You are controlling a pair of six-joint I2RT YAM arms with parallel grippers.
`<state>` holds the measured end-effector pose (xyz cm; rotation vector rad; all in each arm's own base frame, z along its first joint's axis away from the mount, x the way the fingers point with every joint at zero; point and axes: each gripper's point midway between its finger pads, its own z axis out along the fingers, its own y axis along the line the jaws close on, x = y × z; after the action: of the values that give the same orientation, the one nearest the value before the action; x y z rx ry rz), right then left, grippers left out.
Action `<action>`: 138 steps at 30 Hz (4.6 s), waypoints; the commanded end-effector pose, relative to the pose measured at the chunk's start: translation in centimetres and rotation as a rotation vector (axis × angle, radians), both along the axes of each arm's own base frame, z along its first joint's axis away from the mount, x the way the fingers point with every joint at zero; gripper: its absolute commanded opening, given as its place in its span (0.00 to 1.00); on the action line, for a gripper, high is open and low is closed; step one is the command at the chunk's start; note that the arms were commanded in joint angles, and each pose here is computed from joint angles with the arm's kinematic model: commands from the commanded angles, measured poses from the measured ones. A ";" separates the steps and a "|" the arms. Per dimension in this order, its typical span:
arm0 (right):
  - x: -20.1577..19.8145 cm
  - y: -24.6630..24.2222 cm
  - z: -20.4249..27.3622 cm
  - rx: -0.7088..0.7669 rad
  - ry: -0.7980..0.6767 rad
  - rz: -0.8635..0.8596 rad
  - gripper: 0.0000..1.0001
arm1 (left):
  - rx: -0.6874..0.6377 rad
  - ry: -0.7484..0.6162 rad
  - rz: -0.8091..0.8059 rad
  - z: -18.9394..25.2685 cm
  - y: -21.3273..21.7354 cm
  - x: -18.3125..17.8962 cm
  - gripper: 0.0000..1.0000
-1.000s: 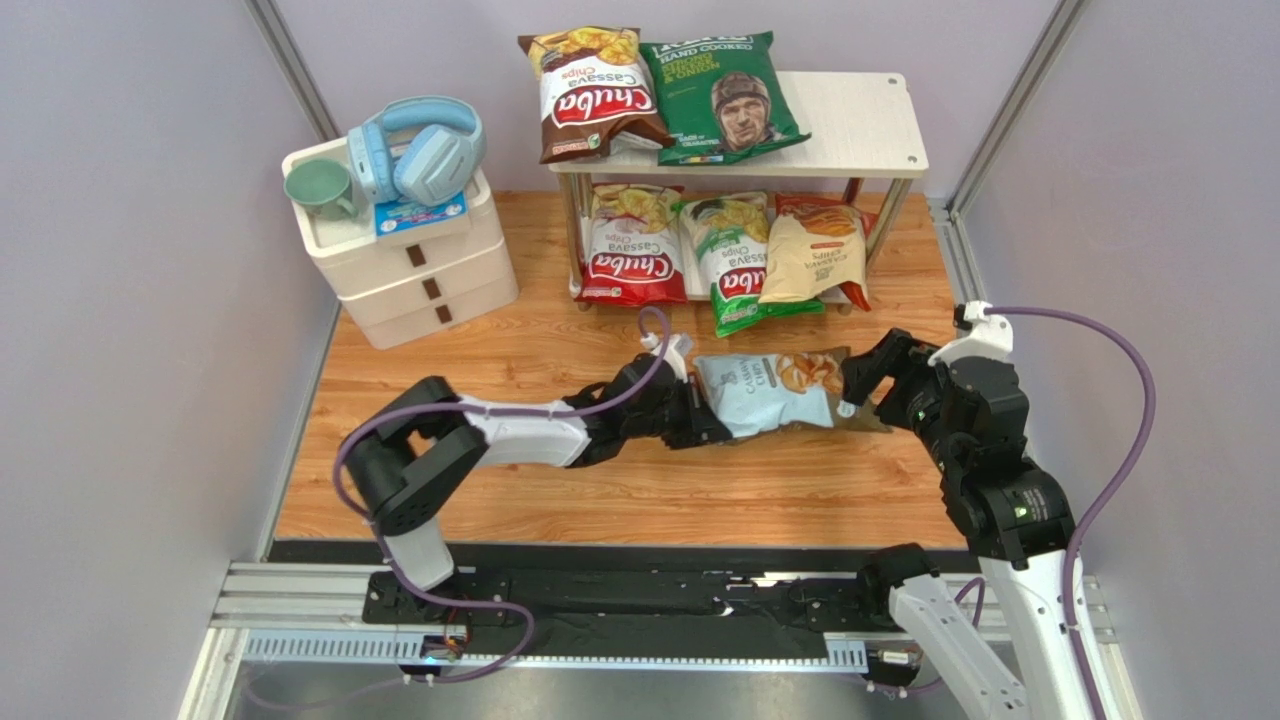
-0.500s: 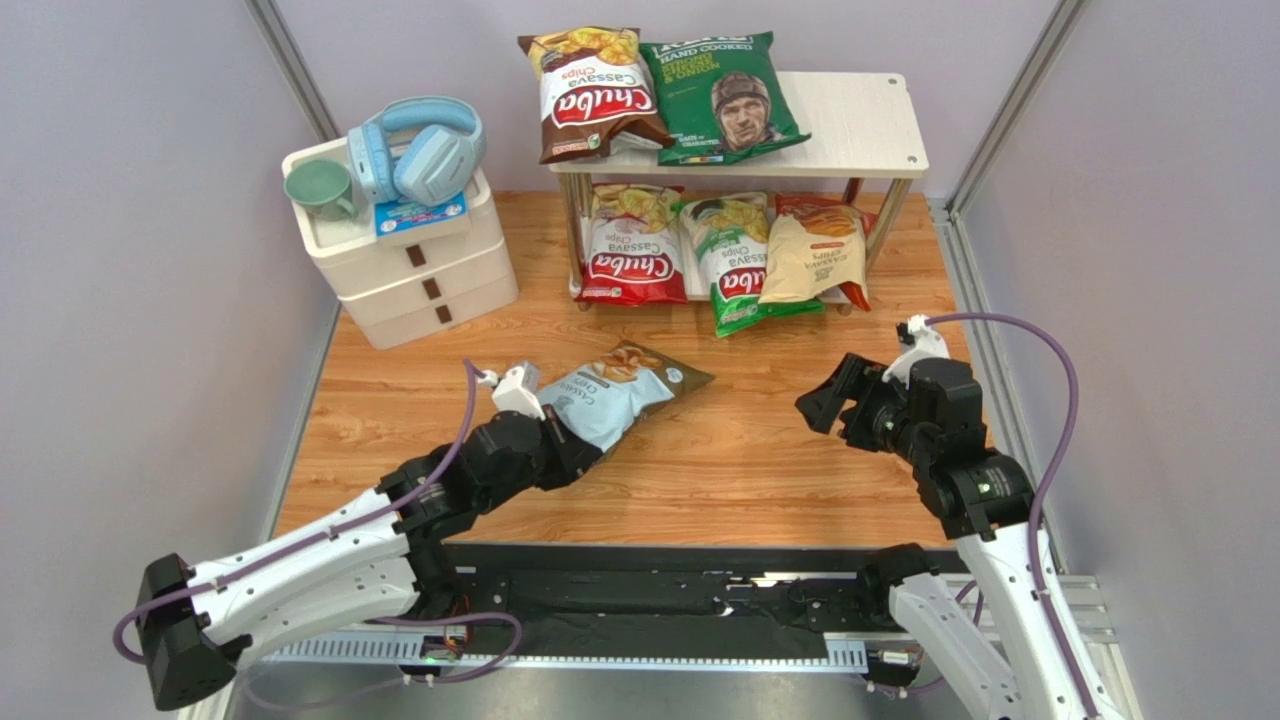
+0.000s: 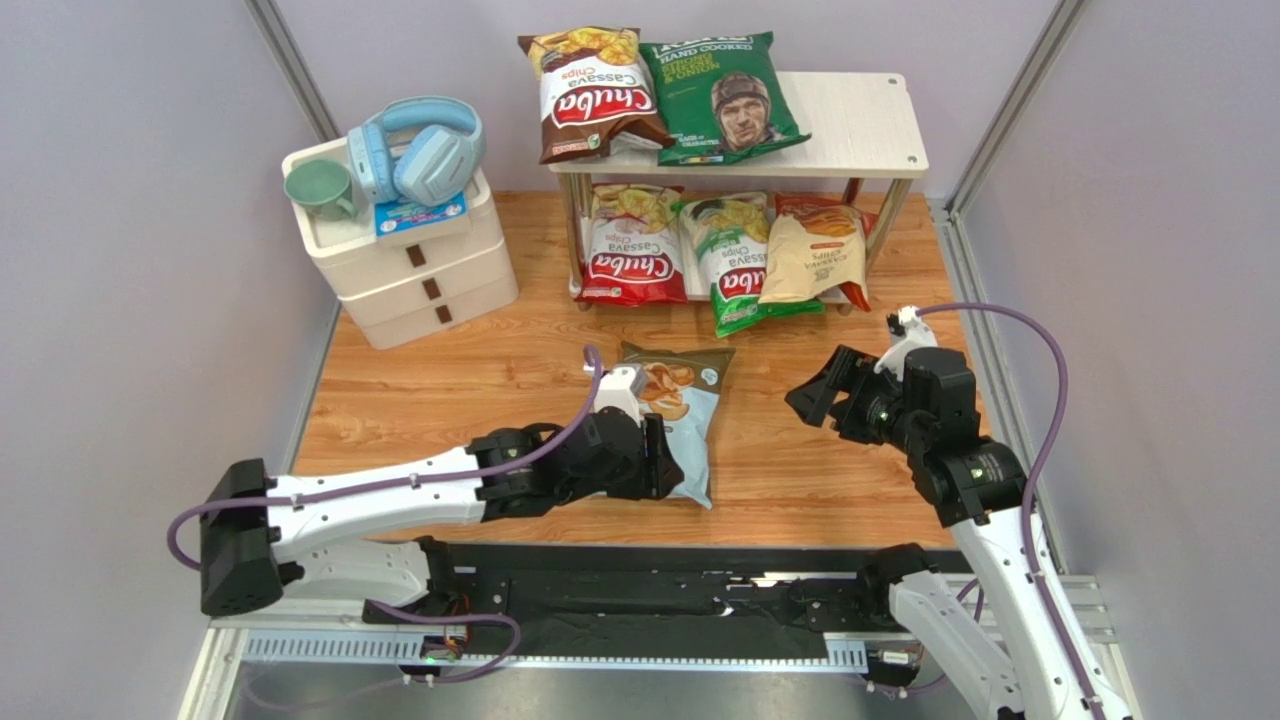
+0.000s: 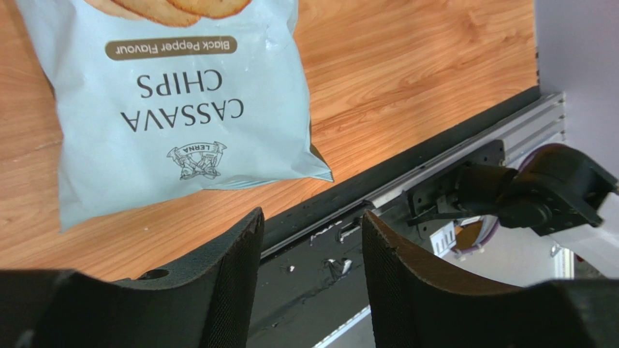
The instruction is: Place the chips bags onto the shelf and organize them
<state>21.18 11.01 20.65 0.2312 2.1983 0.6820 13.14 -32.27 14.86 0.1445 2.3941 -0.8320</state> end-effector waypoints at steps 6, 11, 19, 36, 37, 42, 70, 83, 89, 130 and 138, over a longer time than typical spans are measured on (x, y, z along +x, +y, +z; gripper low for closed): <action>0.1 0.9 1.0 0.034 -0.047 0.042 0.78 | -0.010 -0.210 0.181 6.8 8.0 3.4 0.67; 0.1 1.1 1.3 0.044 -0.051 0.054 0.78 | 0.064 -0.188 0.205 3.8 11.6 6.5 0.70; -0.1 1.4 1.4 0.060 -0.053 0.067 0.78 | -0.013 0.013 0.190 -5.3 11.0 9.0 0.70; 0.4 1.3 1.2 0.054 -0.047 0.052 0.78 | -0.171 0.026 0.141 -8.3 10.1 10.2 0.67; 0.4 1.3 1.2 0.053 -0.050 0.056 0.78 | -0.173 0.037 0.138 -8.8 10.2 10.0 0.67; 0.6 1.6 0.8 0.063 -0.032 0.058 0.78 | -0.306 0.046 0.067 -8.6 9.0 9.5 0.70; 1.0 1.7 -0.6 0.049 0.003 0.069 0.76 | -0.664 0.231 -0.041 -12.0 4.9 9.1 0.87; 0.9 1.8 -0.7 0.052 0.014 0.072 0.76 | -0.573 0.284 -0.129 -13.8 0.6 6.7 0.84; 0.7 2.0 -1.6 0.061 0.023 0.082 0.75 | -0.511 0.271 -0.178 -14.9 -1.1 6.4 0.81; 0.0 6.3 -14.5 -0.118 0.355 0.143 0.61 | -0.350 0.242 -0.157 -15.5 -3.0 5.2 0.47; -0.1 6.0 -9.7 -0.093 0.263 0.151 0.70 | -0.373 0.194 -0.097 -13.4 -1.3 5.0 0.00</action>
<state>21.43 17.21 8.73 0.1160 2.5273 0.6613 20.28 -36.58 6.06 0.0774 2.1807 -1.5528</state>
